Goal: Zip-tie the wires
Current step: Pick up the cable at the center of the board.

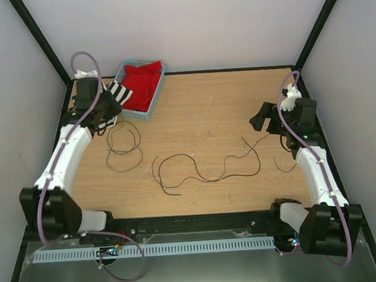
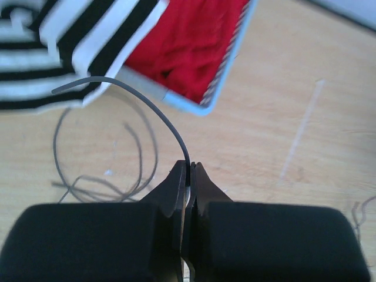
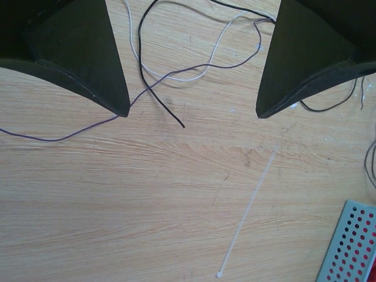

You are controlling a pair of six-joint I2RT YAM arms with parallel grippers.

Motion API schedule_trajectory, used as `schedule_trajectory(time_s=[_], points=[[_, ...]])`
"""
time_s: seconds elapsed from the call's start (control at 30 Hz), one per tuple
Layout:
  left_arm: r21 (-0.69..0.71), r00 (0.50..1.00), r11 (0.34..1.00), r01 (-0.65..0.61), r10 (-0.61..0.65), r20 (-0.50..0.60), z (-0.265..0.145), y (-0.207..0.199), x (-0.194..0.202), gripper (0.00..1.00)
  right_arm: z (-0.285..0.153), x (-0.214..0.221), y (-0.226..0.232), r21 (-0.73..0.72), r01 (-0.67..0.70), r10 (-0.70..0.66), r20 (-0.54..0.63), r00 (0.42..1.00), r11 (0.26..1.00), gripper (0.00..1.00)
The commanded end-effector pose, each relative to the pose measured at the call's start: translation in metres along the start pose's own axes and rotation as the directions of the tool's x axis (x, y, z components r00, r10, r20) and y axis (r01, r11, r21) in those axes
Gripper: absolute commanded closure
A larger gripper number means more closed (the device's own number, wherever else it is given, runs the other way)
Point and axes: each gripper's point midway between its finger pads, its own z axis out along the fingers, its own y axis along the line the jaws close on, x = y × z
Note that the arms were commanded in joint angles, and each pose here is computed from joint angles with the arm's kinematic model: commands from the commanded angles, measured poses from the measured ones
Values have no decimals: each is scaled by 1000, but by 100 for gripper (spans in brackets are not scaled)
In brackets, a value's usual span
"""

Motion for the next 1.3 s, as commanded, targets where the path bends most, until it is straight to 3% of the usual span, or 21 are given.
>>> schedule_trajectory(time_s=[0.0,0.13,0.33,0.8,1.27], points=[[161,970,976,-149,113,214,-68,-43,-64,100,1,-10,17,-82,1,2,29,1000,997,0],[257,927,941,-220,121,354,-128,-74,-100,100,-1,-19,42,-214,-15,28,62,998,977,1],[336,874,908,-250,62,482,-196,-98,-130,100,-11,-27,86,-379,81,-19,165,986,922,1],[582,894,791,-189,-106,435,-248,-149,-138,100,-8,2,175,-577,25,65,136,989,817,1],[684,896,698,-213,-139,421,-278,-199,-135,100,10,44,235,-661,-40,68,16,998,750,1]])
